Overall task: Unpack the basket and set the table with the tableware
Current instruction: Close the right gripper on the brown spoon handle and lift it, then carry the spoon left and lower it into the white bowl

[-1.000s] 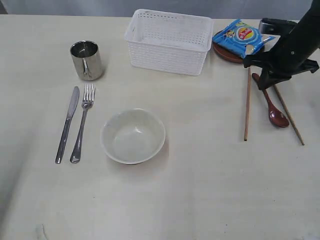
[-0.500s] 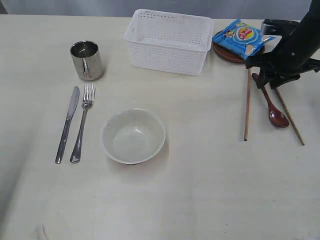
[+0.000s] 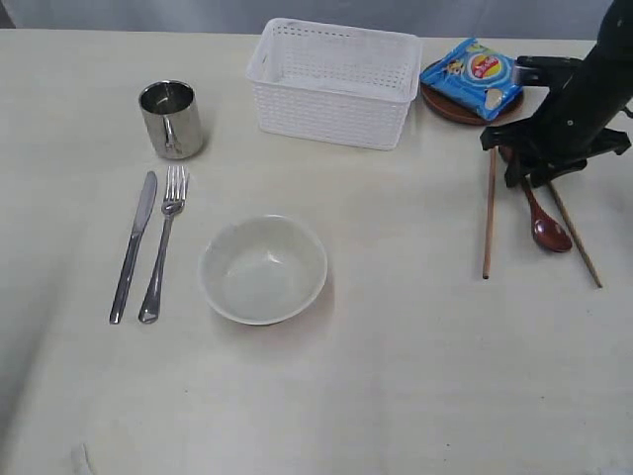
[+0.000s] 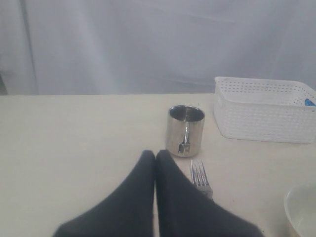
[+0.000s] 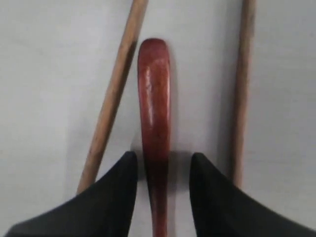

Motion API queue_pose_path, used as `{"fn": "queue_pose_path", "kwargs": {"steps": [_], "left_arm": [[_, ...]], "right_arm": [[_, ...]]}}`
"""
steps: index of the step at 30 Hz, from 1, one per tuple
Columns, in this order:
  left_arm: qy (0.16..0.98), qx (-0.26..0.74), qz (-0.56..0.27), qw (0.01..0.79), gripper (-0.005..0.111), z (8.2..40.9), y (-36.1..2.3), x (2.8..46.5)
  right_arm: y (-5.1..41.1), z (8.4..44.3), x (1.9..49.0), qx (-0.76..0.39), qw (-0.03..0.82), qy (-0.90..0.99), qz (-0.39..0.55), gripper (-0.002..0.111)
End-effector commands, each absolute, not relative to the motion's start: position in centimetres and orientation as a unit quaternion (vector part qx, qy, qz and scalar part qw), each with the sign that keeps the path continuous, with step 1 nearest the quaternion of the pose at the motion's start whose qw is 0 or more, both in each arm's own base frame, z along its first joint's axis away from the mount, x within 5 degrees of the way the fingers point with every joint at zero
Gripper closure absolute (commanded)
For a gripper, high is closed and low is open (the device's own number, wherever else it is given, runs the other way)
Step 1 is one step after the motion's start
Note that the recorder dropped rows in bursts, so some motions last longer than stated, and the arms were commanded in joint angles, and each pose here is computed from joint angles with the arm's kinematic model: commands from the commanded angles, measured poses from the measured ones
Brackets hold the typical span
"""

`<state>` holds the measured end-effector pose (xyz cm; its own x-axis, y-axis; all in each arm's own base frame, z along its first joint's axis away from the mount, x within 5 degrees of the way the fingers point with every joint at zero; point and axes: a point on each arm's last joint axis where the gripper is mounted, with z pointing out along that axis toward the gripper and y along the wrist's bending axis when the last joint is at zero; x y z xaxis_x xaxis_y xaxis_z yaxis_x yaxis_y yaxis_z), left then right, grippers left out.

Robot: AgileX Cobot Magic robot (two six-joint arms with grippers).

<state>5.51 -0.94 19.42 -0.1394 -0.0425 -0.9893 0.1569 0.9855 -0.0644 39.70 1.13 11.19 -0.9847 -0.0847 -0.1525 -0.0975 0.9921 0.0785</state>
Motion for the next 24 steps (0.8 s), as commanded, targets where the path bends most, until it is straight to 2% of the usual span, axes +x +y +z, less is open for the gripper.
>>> {"fn": "queue_pose_path", "kwargs": {"steps": [1,3,4,7,12,14,18,22,24], "left_arm": [[0.749,0.037,-0.079,0.657,0.107,19.4,-1.0,5.5],[0.749,0.037,-0.079,0.657,0.107,19.4,-1.0,5.5],[0.749,0.037,-0.079,0.657,0.107,19.4,-1.0,5.5],[0.749,0.037,-0.079,0.657,0.107,19.4,-1.0,5.5],[0.749,0.037,-0.079,0.657,0.107,19.4,-1.0,5.5],[0.749,0.037,-0.079,0.657,0.107,19.4,-1.0,5.5],[0.749,0.037,-0.079,0.657,0.107,19.4,-1.0,5.5],[0.749,0.037,-0.079,0.657,0.107,19.4,-1.0,5.5],[0.749,0.037,-0.079,0.657,0.107,19.4,-1.0,5.5]], "right_arm": [[0.9,10.1,39.8,-0.043,0.065,0.996,0.041,0.089],[0.9,10.1,39.7,-0.042,0.06,0.996,0.042,0.106],[0.9,10.2,39.7,-0.039,0.061,0.996,0.043,0.108],[1.2,11.3,39.7,-0.026,0.072,0.995,0.058,0.109],[1.8,16.3,39.1,-0.019,0.115,0.99,0.078,0.109],[4.8,21.7,37.7,-0.039,0.165,0.978,0.119,0.109],[13.4,27.9,33.8,-0.159,0.25,0.942,0.158,0.109],[22.4,28.0,30.1,-0.258,0.273,0.905,0.2,0.109],[25.6,26.8,29.4,-0.242,0.286,0.899,0.224,0.109]]}}
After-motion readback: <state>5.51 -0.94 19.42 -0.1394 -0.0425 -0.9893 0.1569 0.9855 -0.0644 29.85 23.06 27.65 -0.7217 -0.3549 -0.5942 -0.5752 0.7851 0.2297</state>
